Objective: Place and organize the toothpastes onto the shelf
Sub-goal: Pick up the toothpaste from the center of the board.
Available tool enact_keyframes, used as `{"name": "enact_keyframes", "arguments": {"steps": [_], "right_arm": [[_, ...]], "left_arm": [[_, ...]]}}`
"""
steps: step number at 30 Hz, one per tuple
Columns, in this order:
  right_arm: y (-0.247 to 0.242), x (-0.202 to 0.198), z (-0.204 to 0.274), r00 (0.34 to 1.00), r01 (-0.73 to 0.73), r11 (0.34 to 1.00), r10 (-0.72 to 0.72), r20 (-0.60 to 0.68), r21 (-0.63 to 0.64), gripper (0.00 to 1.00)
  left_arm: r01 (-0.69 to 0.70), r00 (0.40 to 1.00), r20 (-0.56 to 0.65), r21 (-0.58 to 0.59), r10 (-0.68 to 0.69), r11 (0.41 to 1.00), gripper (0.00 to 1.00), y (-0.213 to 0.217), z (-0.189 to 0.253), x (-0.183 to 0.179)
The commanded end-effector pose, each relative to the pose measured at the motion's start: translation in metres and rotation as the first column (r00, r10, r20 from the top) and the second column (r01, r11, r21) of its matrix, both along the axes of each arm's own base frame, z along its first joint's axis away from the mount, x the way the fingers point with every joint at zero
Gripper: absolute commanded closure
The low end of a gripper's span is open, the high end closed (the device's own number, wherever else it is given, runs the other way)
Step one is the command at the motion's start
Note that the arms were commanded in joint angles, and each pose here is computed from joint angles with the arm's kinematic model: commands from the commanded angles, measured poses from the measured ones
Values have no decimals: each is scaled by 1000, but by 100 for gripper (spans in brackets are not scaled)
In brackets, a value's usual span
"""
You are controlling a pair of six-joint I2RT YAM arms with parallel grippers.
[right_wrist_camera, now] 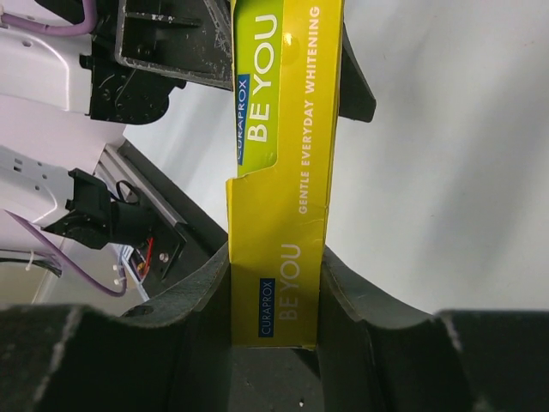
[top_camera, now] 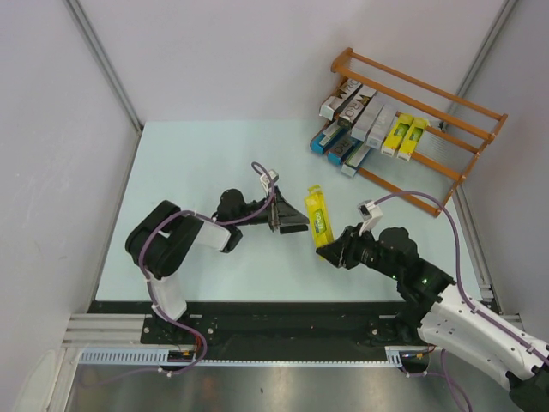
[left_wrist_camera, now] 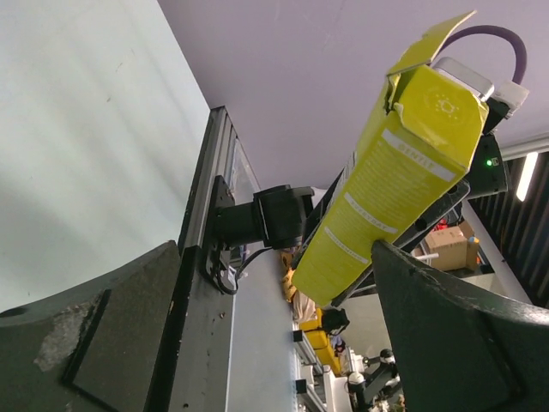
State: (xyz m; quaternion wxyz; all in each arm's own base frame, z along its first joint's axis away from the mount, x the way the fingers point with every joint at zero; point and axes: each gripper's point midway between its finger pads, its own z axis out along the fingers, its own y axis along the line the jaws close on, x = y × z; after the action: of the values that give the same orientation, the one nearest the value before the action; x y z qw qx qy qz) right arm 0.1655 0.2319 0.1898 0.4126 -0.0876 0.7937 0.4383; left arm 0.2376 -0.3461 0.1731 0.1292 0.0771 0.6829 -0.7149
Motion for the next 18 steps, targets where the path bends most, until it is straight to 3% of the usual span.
{"name": "enact_keyframes", "arguments": {"steps": [1, 18], "right_arm": [[9, 1, 18, 999, -28, 998, 25, 48, 61, 71], [4, 2, 27, 998, 5, 994, -11, 54, 108, 71]], "left_arm": [[92, 899, 436, -274, 38, 957, 0, 8, 88, -30], [92, 855, 515, -273, 65, 958, 4, 20, 90, -54]]}}
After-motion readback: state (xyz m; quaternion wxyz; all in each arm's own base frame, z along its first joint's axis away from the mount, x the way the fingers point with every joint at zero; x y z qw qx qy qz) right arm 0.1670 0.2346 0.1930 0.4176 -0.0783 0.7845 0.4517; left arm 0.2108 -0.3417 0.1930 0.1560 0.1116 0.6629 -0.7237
